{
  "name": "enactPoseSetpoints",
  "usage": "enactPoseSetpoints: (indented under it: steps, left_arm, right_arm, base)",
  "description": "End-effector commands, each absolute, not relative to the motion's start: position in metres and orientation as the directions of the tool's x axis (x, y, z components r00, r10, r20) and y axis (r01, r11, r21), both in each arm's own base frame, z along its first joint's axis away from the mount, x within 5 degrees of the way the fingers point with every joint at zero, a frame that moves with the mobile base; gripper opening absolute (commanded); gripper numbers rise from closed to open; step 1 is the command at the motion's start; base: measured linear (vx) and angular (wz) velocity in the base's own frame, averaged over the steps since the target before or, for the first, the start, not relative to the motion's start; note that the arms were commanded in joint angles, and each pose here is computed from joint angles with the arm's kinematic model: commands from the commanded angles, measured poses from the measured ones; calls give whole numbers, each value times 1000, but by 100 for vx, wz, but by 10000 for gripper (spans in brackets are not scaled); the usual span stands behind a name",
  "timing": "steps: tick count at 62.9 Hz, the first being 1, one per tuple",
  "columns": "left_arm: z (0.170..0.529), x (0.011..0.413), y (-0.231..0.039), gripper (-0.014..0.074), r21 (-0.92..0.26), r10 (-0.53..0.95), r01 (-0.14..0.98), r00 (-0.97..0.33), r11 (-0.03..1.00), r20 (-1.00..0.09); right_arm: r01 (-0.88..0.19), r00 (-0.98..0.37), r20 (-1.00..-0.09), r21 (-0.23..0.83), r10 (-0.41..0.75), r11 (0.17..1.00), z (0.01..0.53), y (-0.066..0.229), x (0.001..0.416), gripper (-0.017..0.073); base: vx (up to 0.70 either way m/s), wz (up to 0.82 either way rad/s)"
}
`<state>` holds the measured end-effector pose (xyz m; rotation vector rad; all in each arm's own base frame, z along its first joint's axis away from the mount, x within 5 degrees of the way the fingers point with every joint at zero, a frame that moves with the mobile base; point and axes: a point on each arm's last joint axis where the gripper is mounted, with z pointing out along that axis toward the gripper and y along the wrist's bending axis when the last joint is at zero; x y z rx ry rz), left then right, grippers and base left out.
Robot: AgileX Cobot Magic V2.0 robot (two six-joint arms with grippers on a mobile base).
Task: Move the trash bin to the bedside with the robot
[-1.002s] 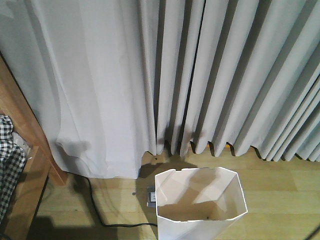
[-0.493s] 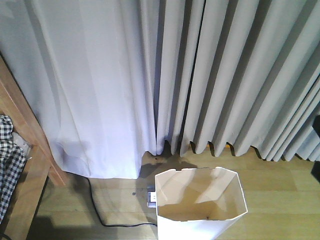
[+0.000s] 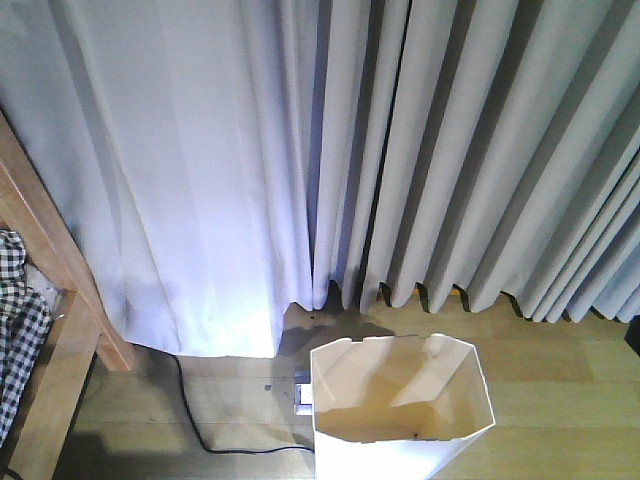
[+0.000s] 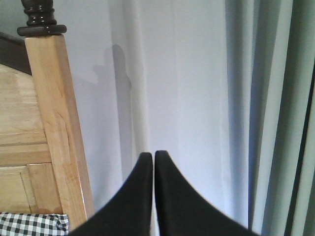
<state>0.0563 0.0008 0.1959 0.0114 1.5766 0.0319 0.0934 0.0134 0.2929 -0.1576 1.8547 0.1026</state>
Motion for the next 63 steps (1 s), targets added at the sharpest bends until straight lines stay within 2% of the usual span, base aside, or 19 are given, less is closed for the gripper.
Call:
enactPoseSetpoints:
  steps: [1, 16, 31, 41, 51, 59, 63]
  left_arm:
    - [199, 56, 0, -6, 4, 5, -5, 64, 1000, -998]
    - [199, 56, 0, -6, 4, 5, -5, 64, 1000, -998]
    - [199, 56, 0, -6, 4, 5, -5, 64, 1000, -998]
    - [199, 56, 0, -6, 4, 5, -5, 64, 1000, -998]
    - [199, 56, 0, -6, 4, 5, -5, 64, 1000, -998]
    - [199, 56, 0, -6, 4, 5, -5, 64, 1000, -998]
    - [199, 56, 0, -6, 4, 5, -5, 64, 1000, -998]
  right_arm:
    - [-128, -199, -979, -12, -38, 992, 308, 11, 96, -9]
    - [-120, -186, -981, -30, -52, 992, 308, 10, 96, -9]
    - [5, -24, -988, -151, -151, 988, 294, 1, 65, -8]
    - [60, 37, -994, -104, -107, 993, 253, -3, 48, -8]
    - [63, 47, -996, -79, -82, 995, 216, -3, 53, -8]
    - [64, 82, -995, -45, -50, 997, 205, -3, 56, -8]
    - [67, 105, -992, -63, -70, 996, 207, -3, 55, -8]
  base:
    - [0, 0]
    - [0, 0]
    - [0, 0]
    - [0, 0]
    - [0, 0]
    - [0, 0]
    - [0, 0]
